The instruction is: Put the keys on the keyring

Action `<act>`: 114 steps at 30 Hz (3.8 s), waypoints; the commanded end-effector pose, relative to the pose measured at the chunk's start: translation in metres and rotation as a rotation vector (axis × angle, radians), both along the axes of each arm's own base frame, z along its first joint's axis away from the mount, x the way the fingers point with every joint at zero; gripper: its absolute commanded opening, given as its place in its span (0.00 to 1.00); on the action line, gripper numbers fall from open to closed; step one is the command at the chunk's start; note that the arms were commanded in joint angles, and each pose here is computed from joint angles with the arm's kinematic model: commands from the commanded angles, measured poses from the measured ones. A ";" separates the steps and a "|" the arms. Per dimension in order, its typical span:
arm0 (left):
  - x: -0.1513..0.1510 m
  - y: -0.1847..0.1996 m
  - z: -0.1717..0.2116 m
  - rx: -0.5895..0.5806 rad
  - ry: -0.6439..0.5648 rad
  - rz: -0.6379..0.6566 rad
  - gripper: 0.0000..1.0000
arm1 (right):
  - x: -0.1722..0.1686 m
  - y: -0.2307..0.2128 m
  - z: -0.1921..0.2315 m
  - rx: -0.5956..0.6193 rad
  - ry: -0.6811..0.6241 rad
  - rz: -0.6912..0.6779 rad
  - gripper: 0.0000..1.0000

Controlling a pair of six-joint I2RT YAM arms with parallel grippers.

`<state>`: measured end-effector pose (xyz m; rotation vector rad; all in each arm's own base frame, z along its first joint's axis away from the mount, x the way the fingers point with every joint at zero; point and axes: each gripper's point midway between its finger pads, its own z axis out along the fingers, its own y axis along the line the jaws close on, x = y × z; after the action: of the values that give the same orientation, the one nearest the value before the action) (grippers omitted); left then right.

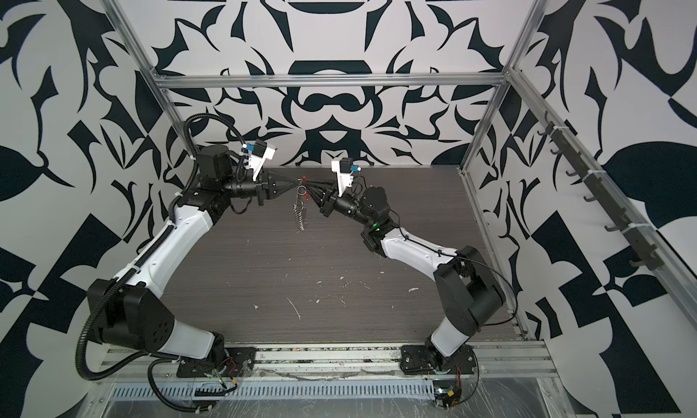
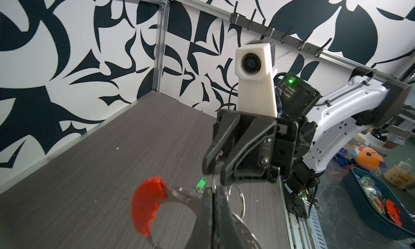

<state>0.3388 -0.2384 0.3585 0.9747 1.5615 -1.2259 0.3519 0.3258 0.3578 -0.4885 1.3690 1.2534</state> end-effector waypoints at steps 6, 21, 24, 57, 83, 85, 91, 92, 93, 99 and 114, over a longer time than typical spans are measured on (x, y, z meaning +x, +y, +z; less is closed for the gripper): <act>-0.005 -0.004 0.003 -0.044 -0.012 -0.015 0.00 | -0.002 -0.055 -0.001 -0.161 -0.027 -0.163 0.28; -0.025 -0.008 -0.007 0.053 0.041 -0.155 0.00 | -0.030 0.008 0.007 -0.293 -0.086 0.185 0.27; -0.025 -0.006 -0.009 0.076 0.033 -0.147 0.00 | -0.029 0.009 0.005 -0.314 -0.088 0.190 0.26; -0.029 -0.015 -0.004 0.067 0.043 -0.186 0.00 | -0.034 0.032 0.009 -0.298 -0.117 0.235 0.00; -0.006 0.000 0.000 -0.003 0.122 -0.071 0.24 | -0.024 0.020 0.033 -0.116 -0.200 0.100 0.00; -0.009 0.001 -0.001 -0.007 0.119 -0.078 0.26 | -0.023 0.019 0.035 -0.105 -0.204 0.091 0.00; -0.012 0.000 0.002 -0.016 0.116 -0.093 0.26 | -0.022 0.021 0.037 -0.083 -0.199 0.098 0.00; -0.012 0.000 0.001 -0.017 0.116 -0.093 0.26 | -0.021 0.021 0.037 -0.081 -0.196 0.100 0.00; -0.012 0.000 0.002 -0.017 0.114 -0.094 0.26 | -0.021 0.021 0.037 -0.079 -0.194 0.104 0.00; -0.010 0.000 0.004 -0.019 0.108 -0.095 0.26 | -0.025 0.024 0.038 -0.074 -0.188 0.137 0.00; -0.008 -0.002 0.002 -0.021 0.135 -0.107 0.26 | -0.031 0.029 0.040 -0.061 -0.186 0.189 0.00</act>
<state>0.3335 -0.2393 0.3528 0.9729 1.6368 -1.3917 0.3339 0.3555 0.3552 -0.7431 1.3860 1.2707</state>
